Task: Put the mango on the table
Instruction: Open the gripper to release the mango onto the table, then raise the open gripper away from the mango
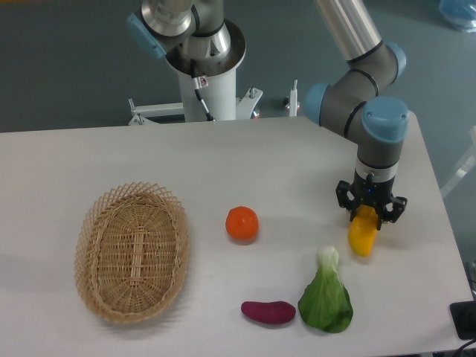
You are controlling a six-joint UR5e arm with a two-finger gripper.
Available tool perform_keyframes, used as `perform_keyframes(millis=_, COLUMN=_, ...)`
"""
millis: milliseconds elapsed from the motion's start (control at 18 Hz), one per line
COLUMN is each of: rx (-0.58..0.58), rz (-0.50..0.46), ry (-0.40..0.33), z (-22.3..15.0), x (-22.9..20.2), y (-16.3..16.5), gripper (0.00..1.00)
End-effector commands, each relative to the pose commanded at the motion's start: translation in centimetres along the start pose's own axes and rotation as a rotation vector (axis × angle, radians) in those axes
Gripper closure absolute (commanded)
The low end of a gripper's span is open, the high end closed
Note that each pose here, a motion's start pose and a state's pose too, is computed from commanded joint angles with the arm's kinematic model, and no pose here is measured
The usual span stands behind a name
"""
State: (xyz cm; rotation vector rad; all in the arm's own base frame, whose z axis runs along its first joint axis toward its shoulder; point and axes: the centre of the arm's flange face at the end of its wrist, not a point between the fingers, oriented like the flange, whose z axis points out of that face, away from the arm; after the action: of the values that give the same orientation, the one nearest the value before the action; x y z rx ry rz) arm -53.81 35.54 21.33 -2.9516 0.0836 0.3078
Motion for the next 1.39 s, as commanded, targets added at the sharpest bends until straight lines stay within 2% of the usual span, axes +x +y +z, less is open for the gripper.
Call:
perform_keyframes(millis=333, rx=0.009, rz=0.011, ry=-0.036, z=-1.8, x=-1.1, y=-0.6, gripper=0.00)
perform_keyframes(millis=1000, rx=0.005, rz=0.009, ry=-0.052, z=-3.6, x=-1.2, y=-0.3, gripper=0.00)
perform_keyframes(millis=1222, rx=-0.027, rz=0.067, ry=-0.061, z=-4.2, x=-1.2, y=0.2, gripper=0.00)
perform_keyframes(millis=1389, rx=-0.035, rz=0.076, ry=-0.052, z=-5.3, x=-1.4, y=0.7, gripper=0.00)
